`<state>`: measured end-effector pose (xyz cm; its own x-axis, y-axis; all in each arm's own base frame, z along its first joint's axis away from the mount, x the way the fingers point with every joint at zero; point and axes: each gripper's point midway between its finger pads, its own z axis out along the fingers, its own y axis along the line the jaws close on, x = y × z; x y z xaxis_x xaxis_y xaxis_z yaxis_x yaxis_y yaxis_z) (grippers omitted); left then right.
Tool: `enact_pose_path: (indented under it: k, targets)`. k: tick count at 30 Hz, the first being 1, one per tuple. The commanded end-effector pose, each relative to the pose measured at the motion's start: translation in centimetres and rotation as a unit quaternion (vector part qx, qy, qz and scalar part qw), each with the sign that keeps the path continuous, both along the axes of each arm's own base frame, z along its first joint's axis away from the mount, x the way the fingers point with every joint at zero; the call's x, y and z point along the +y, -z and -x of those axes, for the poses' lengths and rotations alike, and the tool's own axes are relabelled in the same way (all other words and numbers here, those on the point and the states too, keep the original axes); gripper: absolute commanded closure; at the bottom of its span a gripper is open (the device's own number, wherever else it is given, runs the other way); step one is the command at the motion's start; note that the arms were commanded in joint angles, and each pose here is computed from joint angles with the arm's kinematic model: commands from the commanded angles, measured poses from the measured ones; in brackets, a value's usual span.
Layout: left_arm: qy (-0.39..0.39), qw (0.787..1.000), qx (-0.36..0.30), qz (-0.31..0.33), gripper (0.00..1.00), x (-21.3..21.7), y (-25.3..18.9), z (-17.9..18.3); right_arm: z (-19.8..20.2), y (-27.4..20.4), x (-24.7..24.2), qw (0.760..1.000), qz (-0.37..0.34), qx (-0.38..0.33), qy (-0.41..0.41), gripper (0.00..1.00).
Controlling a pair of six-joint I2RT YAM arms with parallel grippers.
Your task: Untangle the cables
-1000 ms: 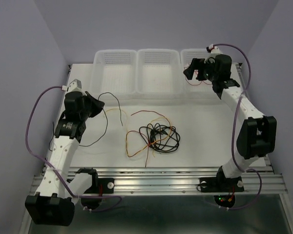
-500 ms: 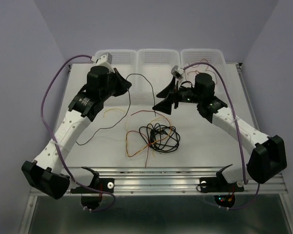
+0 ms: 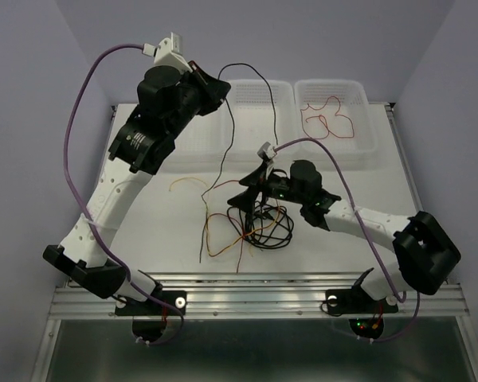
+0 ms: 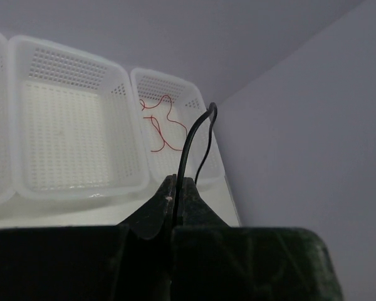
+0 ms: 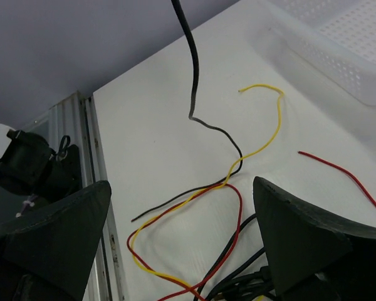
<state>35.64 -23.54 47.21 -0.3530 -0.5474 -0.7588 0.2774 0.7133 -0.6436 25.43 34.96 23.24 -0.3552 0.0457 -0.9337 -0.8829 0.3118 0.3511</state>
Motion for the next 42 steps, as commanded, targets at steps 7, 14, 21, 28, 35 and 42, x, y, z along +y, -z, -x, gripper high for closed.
enact_pose_path:
  k: [7,14,21,28,35,42]
  targets:
    - [-0.001,0.996,-0.052,0.072,1.0,0.0,-5.8,2.2,-5.7,1.5,4.3,0.992,-0.05,-0.046,0.103,0.0]
    - [-0.026,0.995,-0.049,0.081,1.0,1.0,-5.9,2.6,-3.3,3.4,8.9,0.997,-0.038,-0.067,0.018,0.0]
    - [-0.038,0.994,-0.042,0.089,1.0,1.4,-5.7,2.6,-3.2,4.9,11.4,0.997,-0.034,-0.07,0.007,0.0]
    - [-0.039,0.995,-0.032,0.091,1.0,1.5,-5.2,2.8,-5.4,3.9,13.2,0.993,-0.055,-0.085,0.052,0.08]
    - [-0.045,0.993,-0.038,0.101,1.0,2.6,-5.6,3.9,-6.3,0.6,11.2,0.981,-0.113,-0.112,0.112,0.52]
    - [-0.042,0.993,-0.034,0.108,1.0,2.8,-5.8,4.5,-5.9,-1.5,11.9,0.977,-0.138,-0.131,0.093,0.43]
